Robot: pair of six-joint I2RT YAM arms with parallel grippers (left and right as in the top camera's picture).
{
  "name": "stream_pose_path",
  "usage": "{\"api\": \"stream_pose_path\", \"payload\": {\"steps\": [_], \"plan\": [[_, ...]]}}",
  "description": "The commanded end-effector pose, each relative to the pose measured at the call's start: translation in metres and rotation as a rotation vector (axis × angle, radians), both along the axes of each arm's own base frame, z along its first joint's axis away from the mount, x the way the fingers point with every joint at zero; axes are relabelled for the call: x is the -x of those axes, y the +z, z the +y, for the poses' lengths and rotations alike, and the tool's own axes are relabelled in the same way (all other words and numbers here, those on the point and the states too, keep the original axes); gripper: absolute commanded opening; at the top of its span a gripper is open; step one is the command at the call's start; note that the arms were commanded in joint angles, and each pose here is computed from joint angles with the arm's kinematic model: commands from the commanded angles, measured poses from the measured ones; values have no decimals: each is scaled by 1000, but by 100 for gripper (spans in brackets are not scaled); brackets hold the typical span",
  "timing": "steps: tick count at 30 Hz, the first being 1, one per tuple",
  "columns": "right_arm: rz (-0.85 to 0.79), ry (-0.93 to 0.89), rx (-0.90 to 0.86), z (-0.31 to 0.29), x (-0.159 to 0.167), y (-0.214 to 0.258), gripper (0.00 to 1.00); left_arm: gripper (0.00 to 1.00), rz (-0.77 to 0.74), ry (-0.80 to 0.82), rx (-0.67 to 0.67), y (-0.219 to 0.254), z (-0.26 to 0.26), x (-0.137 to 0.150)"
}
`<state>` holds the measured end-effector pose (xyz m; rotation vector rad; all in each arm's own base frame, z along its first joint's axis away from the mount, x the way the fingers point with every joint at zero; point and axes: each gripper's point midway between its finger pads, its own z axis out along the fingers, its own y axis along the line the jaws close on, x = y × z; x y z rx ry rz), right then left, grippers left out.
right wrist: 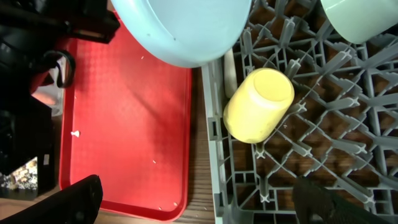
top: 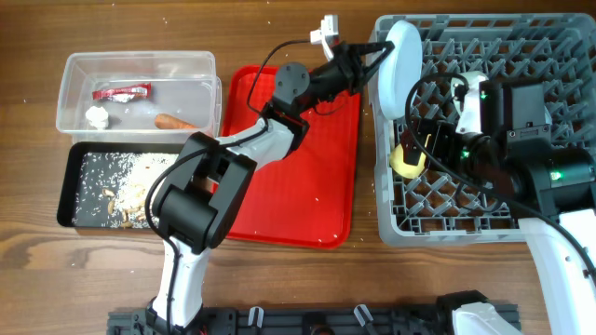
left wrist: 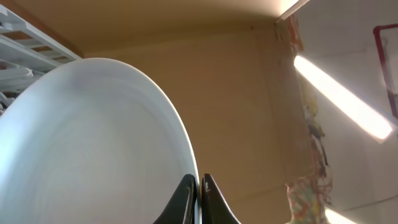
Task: Sort waste into correct bins and load items into the dishwasher rack
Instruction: 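Carry the empty plate to the rack and stand it upright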
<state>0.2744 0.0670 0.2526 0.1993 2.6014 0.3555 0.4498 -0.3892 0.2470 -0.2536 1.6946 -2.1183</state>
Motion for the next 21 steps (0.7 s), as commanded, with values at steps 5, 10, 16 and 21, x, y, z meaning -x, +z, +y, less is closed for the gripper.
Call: {"api": "stream_pose_path", "payload": {"steps": [5, 10, 16, 21], "plan": [[-8, 8, 0, 0, -1, 3, 99, 4, 40, 85, -16, -9, 27, -29], [-7, 8, 0, 0, -1, 3, 99, 4, 28, 83, -6, -5, 27, -27], [-4, 8, 1, 0, 0, 2, 99, 99, -28, 40, -112, -19, 16, -18], [2, 8, 2, 0, 1, 1, 99, 99, -45, 50, -260, -19, 42, -25]]}}
